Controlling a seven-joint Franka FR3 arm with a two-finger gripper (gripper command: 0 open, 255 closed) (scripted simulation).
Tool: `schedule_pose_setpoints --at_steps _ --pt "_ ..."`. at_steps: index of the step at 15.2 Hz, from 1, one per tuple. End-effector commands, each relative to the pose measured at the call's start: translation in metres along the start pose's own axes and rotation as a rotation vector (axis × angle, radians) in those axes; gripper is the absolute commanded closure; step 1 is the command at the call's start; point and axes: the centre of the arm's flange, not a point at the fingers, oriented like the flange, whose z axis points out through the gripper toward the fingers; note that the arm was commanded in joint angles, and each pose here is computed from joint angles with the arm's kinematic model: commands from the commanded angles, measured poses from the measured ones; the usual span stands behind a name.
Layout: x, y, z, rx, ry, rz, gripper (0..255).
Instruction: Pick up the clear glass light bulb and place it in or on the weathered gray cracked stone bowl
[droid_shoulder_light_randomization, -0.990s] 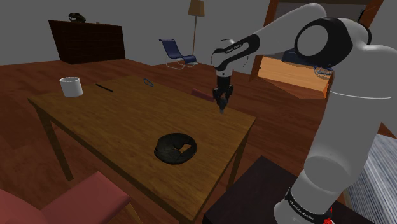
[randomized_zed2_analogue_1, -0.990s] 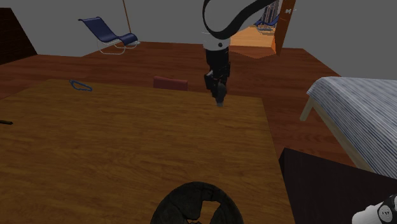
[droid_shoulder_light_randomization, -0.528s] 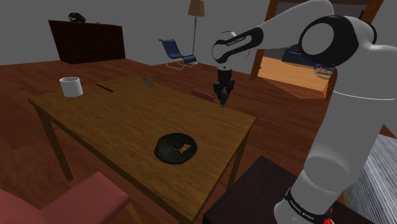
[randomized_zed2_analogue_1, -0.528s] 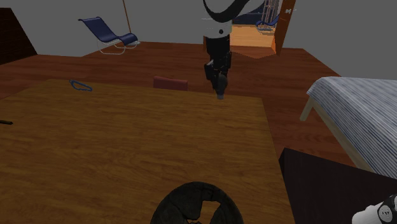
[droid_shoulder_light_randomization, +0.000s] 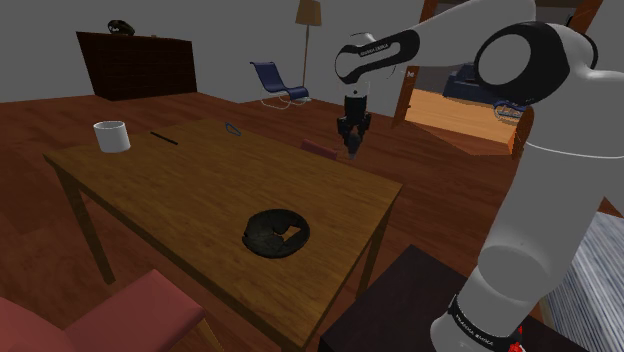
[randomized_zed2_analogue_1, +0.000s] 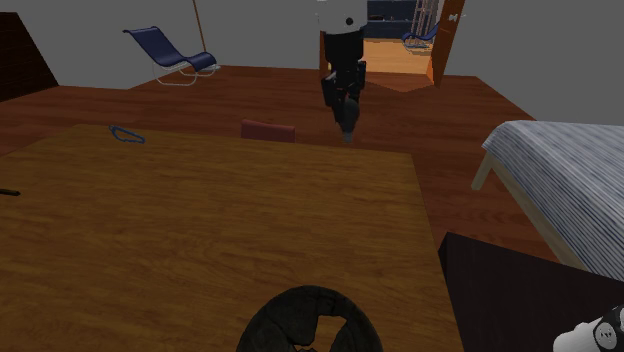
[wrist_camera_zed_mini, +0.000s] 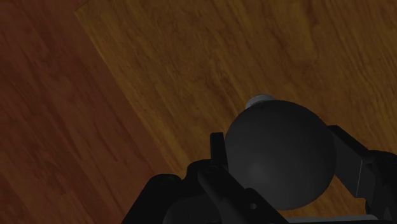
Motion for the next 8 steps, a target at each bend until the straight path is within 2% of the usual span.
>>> schedule_pose_setpoints --at_steps 1,3,8 --pt "-0.002 0.001 -0.01 0.0 0.0 0.0 255" --pt "-0.002 0.002 -0.019 0.0 0.0 0.0 255" --pt "-0.031 -0.057 -0.025 0.0 0.0 0.0 255"
